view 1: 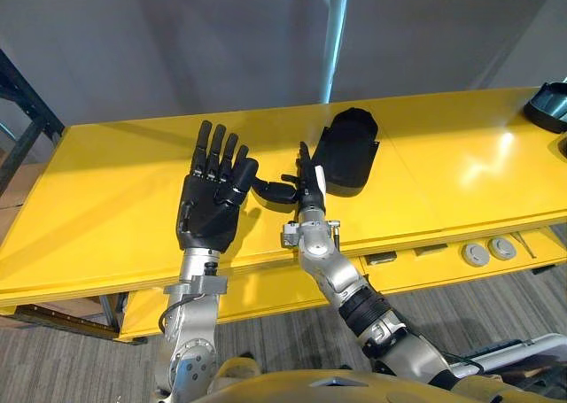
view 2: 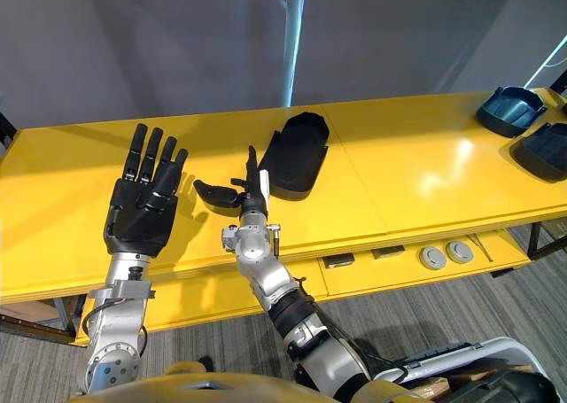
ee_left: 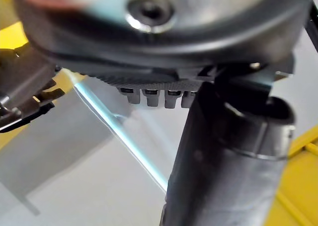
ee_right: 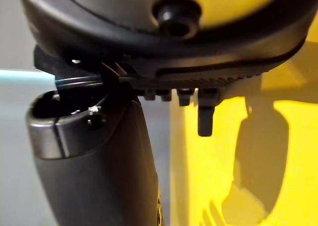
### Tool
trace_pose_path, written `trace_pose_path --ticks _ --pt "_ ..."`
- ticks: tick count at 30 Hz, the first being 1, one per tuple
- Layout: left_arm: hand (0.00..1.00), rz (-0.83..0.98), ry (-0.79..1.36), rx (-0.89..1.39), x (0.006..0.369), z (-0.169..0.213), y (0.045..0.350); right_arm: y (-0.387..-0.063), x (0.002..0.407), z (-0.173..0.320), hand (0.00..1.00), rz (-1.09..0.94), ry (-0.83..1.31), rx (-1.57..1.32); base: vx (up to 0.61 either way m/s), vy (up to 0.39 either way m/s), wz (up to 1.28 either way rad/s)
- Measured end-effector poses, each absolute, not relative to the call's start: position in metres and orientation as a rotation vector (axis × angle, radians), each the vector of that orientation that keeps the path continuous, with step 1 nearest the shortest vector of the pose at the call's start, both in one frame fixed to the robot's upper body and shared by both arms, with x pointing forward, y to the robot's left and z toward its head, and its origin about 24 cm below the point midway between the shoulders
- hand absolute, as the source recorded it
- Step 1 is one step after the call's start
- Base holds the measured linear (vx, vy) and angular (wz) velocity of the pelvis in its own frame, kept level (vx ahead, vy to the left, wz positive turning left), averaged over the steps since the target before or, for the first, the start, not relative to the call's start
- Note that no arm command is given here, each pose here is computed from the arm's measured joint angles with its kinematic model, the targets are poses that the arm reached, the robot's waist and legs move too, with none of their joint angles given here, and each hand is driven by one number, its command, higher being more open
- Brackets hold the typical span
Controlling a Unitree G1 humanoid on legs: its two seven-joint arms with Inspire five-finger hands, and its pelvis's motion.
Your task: Walk over and take three plastic housings, then place them on the shelf
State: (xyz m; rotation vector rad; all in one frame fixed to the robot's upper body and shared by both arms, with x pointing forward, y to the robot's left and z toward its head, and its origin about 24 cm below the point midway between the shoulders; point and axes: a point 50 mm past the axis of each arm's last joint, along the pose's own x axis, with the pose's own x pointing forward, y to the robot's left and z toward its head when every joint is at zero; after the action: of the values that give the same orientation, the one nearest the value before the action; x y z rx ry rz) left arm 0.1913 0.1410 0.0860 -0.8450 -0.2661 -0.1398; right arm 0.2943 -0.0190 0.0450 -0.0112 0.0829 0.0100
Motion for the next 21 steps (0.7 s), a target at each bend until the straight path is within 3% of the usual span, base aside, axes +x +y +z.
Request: trace_pose_path --ticks 21 --pt "1.00 -0.182 -0.160 -0.847 0.192 0.073 0.130 -0.085 0.261 0.028 1.00 -0.154 0.099 0.115 0.00 0.010 -0.08"
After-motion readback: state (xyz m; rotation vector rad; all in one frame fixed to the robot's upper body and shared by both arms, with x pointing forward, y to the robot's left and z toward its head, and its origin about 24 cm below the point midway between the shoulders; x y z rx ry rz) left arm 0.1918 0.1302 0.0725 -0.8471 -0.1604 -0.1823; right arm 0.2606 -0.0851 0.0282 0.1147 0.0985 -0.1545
